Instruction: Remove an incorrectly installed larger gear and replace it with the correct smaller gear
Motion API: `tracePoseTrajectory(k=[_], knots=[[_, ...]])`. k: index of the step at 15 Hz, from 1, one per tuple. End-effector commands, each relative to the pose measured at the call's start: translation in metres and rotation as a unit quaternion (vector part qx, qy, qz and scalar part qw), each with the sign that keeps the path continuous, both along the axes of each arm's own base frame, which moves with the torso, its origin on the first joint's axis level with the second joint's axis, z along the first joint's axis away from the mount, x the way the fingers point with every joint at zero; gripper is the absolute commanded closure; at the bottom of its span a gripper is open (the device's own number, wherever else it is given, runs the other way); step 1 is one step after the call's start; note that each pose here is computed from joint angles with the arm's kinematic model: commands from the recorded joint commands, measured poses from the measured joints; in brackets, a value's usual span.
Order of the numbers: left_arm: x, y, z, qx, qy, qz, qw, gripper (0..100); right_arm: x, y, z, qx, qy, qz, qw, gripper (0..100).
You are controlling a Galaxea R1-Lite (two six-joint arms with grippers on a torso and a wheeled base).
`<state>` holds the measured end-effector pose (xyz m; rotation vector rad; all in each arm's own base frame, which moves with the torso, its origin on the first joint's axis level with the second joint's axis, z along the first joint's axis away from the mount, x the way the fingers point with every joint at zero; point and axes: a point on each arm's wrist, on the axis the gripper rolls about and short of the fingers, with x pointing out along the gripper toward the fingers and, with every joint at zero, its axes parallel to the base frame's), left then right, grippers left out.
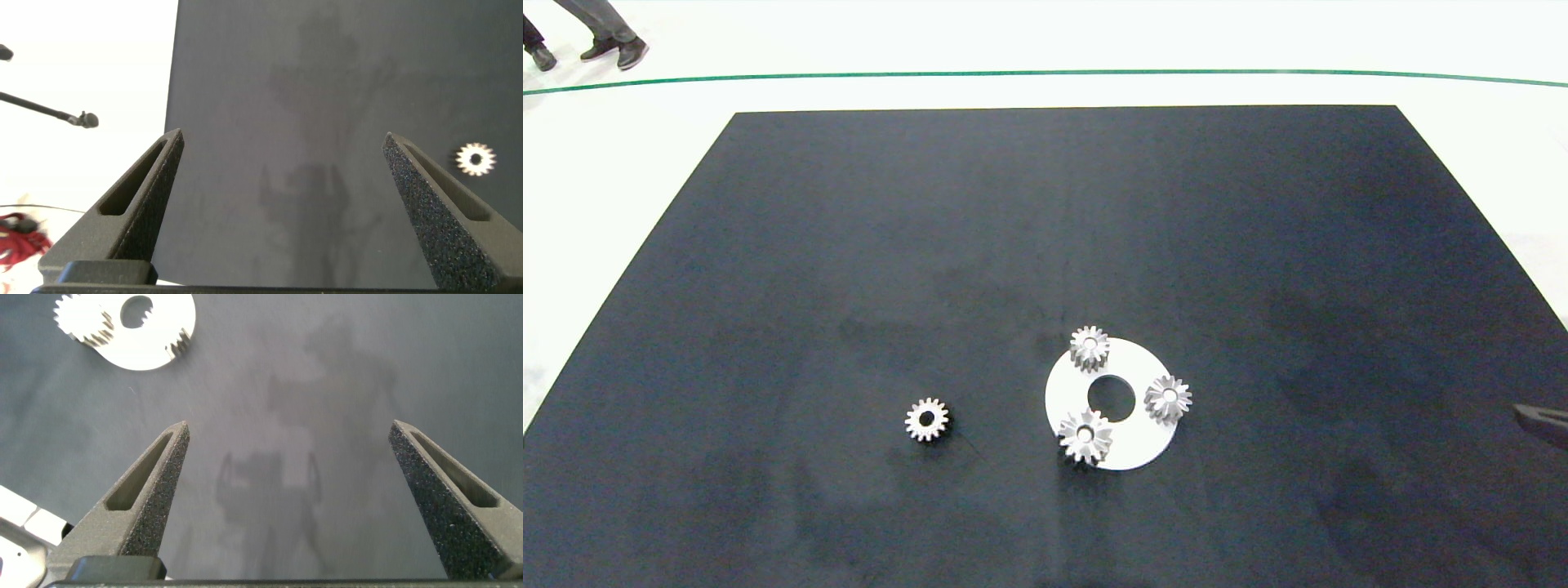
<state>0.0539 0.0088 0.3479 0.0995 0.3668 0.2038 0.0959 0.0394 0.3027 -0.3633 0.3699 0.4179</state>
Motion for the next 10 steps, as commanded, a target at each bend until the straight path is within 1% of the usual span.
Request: tracePoseTrajectory(k=[1,3,6,8,9,10], knots=[[0.007,0.001,0.006,0.002,0.0,0.004,1.0,0,0.079,0.097,0.012,-0.083,0.084,0.1,0.9879,0],[0.004,0.001,0.007,0.003,-0.005,0.006,1.0,0,0.092,0.132,0.003,-0.112,0.116,0.14,0.9769,0],[-0.008,0.0,0.009,0.008,-0.02,0.005,0.9998,0,0.101,0.18,-0.012,-0.139,0.132,0.186,0.9637,0],[-0.01,-0.001,0.006,0.014,-0.004,0.001,0.9999,0,0.1,0.204,-0.016,-0.165,0.147,0.203,0.954,0],[-0.01,-0.001,0.005,0.014,-0.002,0.0,0.9999,0,0.1,0.207,-0.016,-0.171,0.151,0.205,0.9518,0],[-0.01,-0.001,0.005,0.016,-0.001,0.0,0.9999,0,0.1,0.218,-0.018,-0.187,0.163,0.212,0.9451,0]])
